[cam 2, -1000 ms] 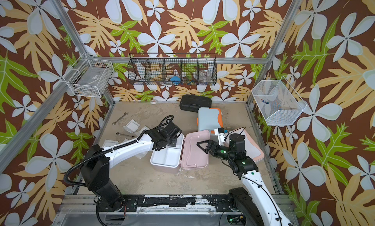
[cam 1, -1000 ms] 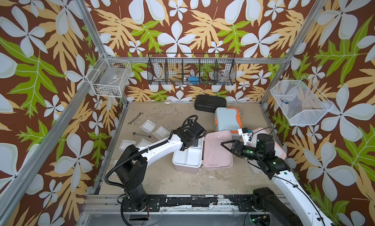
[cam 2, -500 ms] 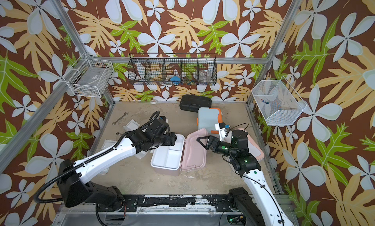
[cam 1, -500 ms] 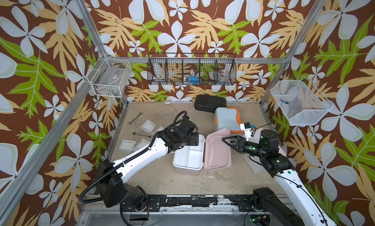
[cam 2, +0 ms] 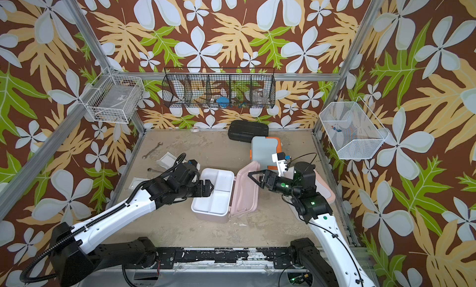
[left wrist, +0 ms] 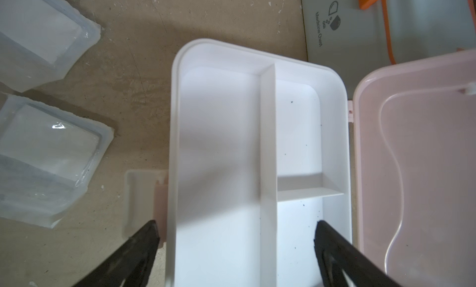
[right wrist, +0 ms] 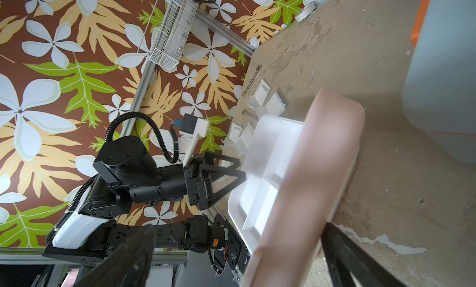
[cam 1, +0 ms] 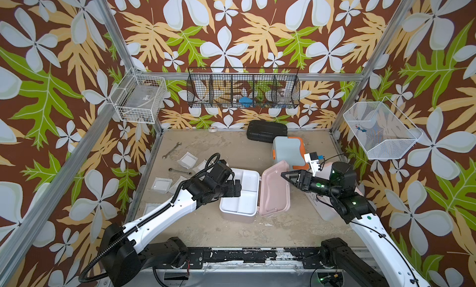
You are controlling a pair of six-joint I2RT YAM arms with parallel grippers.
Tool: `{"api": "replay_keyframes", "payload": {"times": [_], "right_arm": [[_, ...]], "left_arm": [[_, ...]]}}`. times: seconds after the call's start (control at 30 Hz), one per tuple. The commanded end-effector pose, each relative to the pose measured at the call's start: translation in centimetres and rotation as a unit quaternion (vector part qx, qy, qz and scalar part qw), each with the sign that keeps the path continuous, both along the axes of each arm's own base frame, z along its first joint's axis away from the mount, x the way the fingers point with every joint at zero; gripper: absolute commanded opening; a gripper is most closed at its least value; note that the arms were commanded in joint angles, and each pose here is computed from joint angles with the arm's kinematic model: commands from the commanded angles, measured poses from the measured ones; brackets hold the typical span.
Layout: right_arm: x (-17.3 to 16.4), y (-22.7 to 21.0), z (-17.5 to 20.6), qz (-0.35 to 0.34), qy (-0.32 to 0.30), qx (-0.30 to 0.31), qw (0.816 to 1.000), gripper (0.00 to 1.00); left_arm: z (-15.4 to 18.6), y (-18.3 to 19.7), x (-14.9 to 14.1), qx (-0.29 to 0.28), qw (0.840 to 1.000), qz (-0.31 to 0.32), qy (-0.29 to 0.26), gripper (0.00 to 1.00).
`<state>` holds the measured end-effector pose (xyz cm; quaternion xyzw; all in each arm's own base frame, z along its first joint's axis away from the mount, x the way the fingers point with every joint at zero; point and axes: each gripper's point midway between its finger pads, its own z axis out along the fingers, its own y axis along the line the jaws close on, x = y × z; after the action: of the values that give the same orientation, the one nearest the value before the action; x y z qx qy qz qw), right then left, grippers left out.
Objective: Open first aid kits and take out gauze
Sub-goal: Close the lid of the first aid kit.
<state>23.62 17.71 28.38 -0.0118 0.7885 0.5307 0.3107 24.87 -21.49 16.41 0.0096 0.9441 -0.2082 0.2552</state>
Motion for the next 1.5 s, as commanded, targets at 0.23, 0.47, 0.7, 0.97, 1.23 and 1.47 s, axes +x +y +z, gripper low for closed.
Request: {"api": "replay_keyframes", "payload": {"times": [0.23, 0.47, 0.7, 0.97, 1.23, 1.47], "right_arm": [[-0.2, 1.3, 2.5, 0.012, -0.032, 0.005, 0.999, 1.0], [-0.3, 2.3, 3.2, 0.021, -0.037, 0.006, 0.999, 1.0], [-0.7, 4.8, 3.4, 0.046, -0.039, 0.001, 0.998, 1.0], [-1.3, 7.7, 2.3, 0.078, -0.029, -0.006, 0.997, 1.0], [-2.5, 11.1, 0.0, 0.115, -0.011, -0.029, 0.993, 1.0], [-1.9, 10.6, -0.5, 0.1, -0.02, -0.077, 0.992, 1.0]], "left_arm": [[1.2, -3.6, -1.2, -0.114, 0.992, -0.047, 0.016, 0.95], [2.3, -4.8, -1.9, -0.169, 0.983, -0.062, 0.018, 0.95], [4.1, -3.2, -1.8, -0.173, 0.984, -0.033, -0.017, 0.95], [5.9, 2.2, -0.1, -0.083, 0.992, 0.055, -0.08, 0.95], [8.3, 3.6, 0.6, -0.076, 0.987, 0.082, -0.116, 0.95], [8.5, 3.7, 0.8, -0.08, 0.987, 0.082, -0.115, 0.96]]}}
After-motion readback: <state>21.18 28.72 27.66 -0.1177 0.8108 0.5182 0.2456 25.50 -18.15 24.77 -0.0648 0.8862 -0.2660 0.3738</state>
